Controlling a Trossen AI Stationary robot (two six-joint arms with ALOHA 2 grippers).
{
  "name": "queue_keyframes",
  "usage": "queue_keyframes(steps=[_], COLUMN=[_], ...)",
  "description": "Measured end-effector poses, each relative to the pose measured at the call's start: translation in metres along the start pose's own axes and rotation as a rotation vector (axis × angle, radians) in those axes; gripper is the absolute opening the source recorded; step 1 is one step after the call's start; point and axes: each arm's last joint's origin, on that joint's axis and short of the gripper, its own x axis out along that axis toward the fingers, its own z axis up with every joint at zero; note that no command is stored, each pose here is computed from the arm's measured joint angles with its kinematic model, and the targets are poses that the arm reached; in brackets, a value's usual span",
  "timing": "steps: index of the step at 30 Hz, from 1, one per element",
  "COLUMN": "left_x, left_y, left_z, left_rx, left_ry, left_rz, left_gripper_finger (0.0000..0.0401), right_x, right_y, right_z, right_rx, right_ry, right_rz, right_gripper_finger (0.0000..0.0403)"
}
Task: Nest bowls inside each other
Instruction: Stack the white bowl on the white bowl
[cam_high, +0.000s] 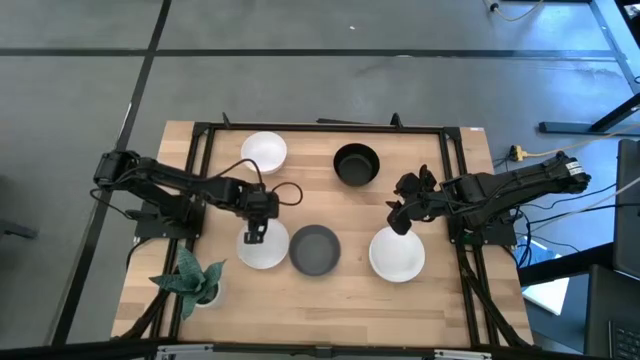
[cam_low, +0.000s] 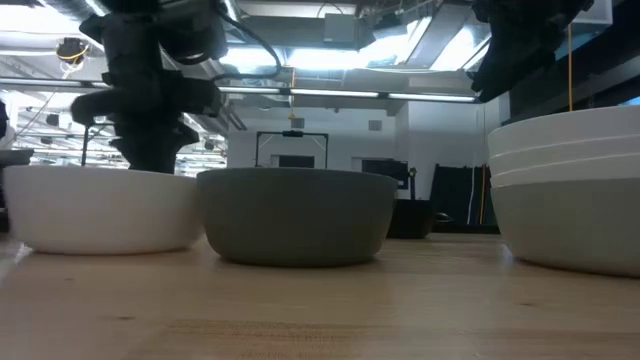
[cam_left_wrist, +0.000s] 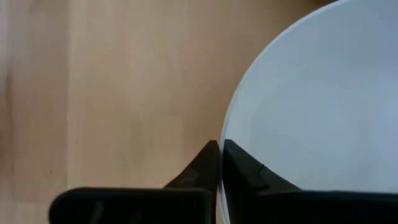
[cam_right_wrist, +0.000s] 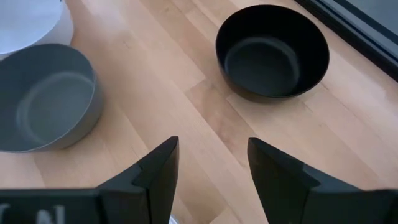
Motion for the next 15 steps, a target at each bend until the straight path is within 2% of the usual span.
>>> queue_keyframes(steps=[8,15], left_x=[-0.014,-0.064], left_y=[0.021,0.043], left_z=[0.016,0.058], left_rx=[-0.057,-0.026], left_ry=[-0.041,-0.192], left_rz=[0.02,0.039], left_gripper_finger=[0.0002,0.0001], right_x=[0.0,0.0], right_y=[-0.001,-0.007], right_z=[-0.002,-0.007], right_rx=[-0.016,-0.051], right_ry=[0.021,0.072], right_rz=[-0.01,-0.058], right_gripper_finger=[0.0193,0.0193])
